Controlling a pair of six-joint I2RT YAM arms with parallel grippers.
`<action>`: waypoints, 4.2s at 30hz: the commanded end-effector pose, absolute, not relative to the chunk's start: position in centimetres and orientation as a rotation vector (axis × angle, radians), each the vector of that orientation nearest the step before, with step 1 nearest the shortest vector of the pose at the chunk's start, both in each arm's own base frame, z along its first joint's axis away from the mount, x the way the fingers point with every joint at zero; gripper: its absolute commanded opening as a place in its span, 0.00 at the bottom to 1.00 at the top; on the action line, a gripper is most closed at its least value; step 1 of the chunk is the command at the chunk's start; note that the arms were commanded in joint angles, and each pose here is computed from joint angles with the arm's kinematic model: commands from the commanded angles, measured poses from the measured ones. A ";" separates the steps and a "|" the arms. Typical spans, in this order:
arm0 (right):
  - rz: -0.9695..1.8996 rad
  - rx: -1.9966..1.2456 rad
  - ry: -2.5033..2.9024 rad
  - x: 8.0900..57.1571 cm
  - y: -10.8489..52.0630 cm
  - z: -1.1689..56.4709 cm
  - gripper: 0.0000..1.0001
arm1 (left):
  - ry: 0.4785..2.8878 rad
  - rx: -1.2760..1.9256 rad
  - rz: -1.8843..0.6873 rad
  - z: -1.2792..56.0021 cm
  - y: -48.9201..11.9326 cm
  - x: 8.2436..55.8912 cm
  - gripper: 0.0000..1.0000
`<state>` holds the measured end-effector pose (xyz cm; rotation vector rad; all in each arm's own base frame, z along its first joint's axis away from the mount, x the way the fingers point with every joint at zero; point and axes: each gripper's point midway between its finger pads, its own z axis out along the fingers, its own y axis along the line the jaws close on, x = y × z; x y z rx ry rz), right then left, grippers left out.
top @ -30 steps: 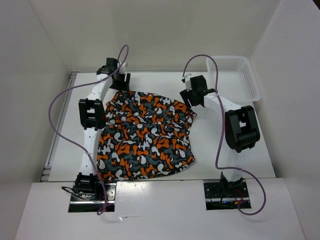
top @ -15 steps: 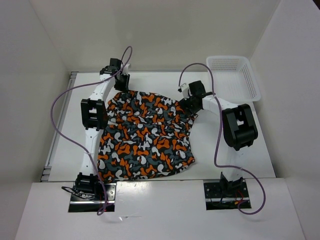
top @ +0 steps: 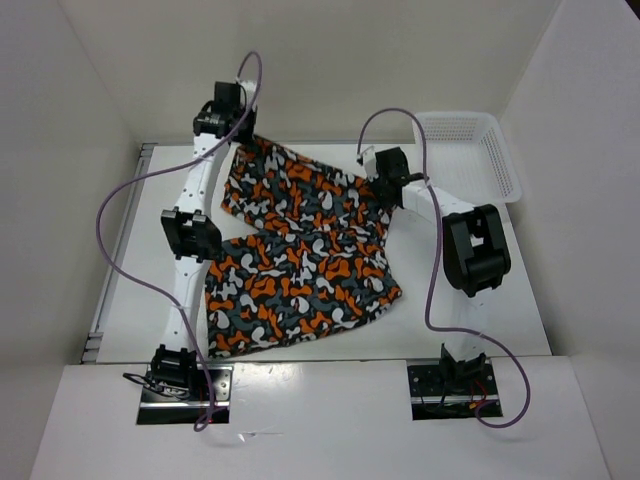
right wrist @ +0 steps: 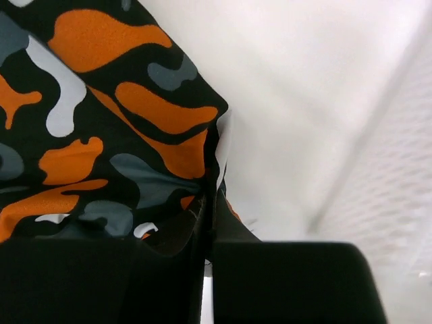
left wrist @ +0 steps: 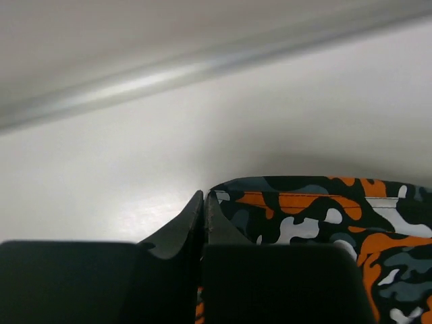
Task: Fold and stack the shorts
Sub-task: Fold the shorts
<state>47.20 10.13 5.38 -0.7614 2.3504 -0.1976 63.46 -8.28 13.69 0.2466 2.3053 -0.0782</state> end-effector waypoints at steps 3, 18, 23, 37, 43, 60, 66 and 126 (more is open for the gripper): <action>-0.312 -0.644 2.040 52.6 10.6 18.1 0.00 | 2.012 0.157 0.035 29.5 -6.1 62.0 0.00; -0.375 -0.984 1.985 41.7 12.7 17.6 0.00 | 2.267 0.184 -0.055 31.0 -3.8 52.0 0.05; -0.370 -0.995 1.971 41.0 12.5 17.9 0.00 | 2.455 0.225 -0.090 26.6 -4.8 47.0 0.08; -0.237 -1.330 1.960 37.8 14.3 17.5 0.00 | 2.498 0.239 0.083 24.2 -3.1 34.3 0.01; -0.211 -1.557 1.915 35.4 14.2 17.6 0.00 | 2.633 0.352 -0.276 24.8 -7.0 27.3 0.03; -0.205 -2.214 1.815 23.8 12.4 7.5 0.00 | 3.043 0.695 -0.110 13.3 -6.8 15.0 0.00; -0.205 -2.213 1.613 23.8 12.5 11.0 0.00 | 2.987 0.587 -0.152 14.8 -6.5 16.2 0.00; 0.067 -0.966 1.955 52.2 31.5 16.9 0.41 | 2.609 0.161 0.122 7.3 -1.8 50.6 0.74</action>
